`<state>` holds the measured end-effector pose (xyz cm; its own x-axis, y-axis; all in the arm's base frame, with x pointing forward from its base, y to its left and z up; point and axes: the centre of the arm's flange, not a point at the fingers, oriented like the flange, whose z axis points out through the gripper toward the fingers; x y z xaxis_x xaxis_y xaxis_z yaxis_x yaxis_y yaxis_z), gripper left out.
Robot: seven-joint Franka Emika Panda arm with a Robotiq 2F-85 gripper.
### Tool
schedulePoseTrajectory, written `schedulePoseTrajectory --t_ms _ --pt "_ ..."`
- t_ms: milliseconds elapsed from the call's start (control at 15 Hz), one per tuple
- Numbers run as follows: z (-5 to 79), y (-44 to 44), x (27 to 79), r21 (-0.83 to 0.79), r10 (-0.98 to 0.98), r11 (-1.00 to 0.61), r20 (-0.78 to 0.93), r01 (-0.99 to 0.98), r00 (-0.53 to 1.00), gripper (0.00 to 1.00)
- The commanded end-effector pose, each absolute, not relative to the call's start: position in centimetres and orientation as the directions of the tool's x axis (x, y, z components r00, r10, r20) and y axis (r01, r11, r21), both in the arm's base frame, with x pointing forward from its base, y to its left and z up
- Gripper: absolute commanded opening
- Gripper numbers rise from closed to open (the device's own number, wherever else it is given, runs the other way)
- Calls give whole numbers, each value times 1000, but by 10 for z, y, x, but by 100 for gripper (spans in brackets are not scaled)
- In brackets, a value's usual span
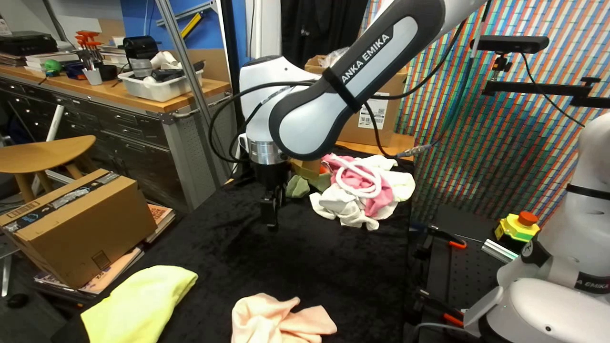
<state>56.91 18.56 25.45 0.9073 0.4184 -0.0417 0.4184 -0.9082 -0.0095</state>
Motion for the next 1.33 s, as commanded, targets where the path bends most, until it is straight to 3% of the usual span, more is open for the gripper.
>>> schedulePoseTrajectory --t_ms 0,600,1267 --pt "244 231 579 -10 491 -871 -24 491 871 100" --pt "232 338 588 -12 598 -801 17 598 801 100" --pt "231 384 617 17 641 -766 100 643 761 100"
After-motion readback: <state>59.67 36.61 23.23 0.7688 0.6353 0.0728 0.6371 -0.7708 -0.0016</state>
